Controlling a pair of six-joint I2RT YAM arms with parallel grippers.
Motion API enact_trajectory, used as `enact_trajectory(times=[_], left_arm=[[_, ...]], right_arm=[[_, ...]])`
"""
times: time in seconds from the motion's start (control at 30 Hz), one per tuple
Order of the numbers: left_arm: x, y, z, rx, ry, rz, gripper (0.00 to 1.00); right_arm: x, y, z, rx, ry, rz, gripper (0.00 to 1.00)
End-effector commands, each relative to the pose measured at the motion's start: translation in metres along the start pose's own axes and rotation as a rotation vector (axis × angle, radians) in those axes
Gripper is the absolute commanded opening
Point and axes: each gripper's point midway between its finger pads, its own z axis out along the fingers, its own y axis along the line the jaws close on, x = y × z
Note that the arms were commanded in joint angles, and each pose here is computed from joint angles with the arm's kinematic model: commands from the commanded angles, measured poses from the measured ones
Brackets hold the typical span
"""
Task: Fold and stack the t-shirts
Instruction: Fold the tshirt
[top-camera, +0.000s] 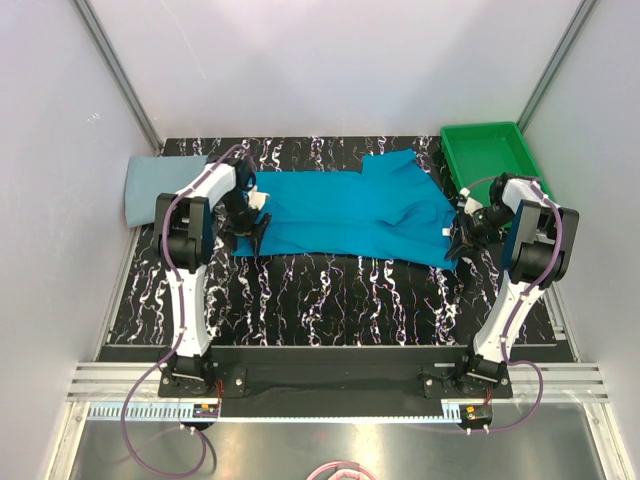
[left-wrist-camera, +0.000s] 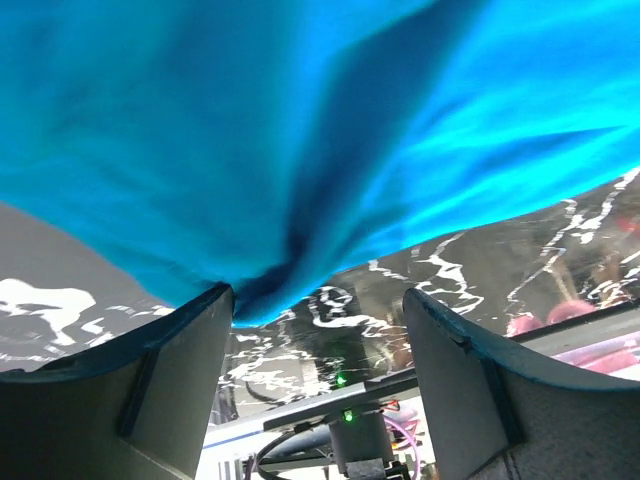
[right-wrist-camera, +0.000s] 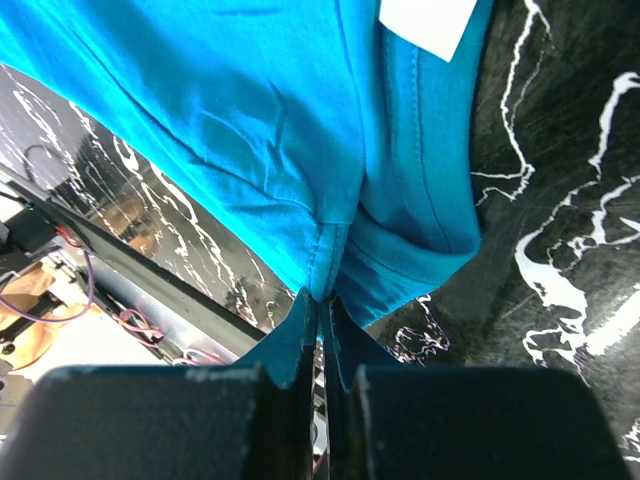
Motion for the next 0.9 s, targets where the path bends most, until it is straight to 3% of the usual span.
enact_trajectory(times=[0.0, 0.3, 0.53, 0.6, 0.87], left_arm=[[0.002, 0.013, -0.005, -0.049, -0.006, -0.017, 0.75], [0.002, 0.021, 0.0, -0.057, 0.011, -0.024, 0.74], [-0.028, 0.007, -0.069, -0.111, -0.222, 0.045, 0.71], [-0.026, 0.001, -0.077, -0.128, -0.242, 0.072, 0.7], [0.002, 0.015, -0.041, -0.157, -0.112, -0.013, 0.63]], right_arm=[[-0.001, -0.002, -0.015, 0.035, -0.004, -0.026, 0.01], [0.009, -0.004, -0.013, 0.037, 0.041, -0.02, 0.01], [0.01, -0.005, -0.011, 0.036, 0.041, -0.025, 0.01], [0.009, -0.004, -0.011, 0.032, 0.041, -0.021, 0.01], [0.003, 0.0, -0.013, 0.017, 0.024, -0.009, 0.01]])
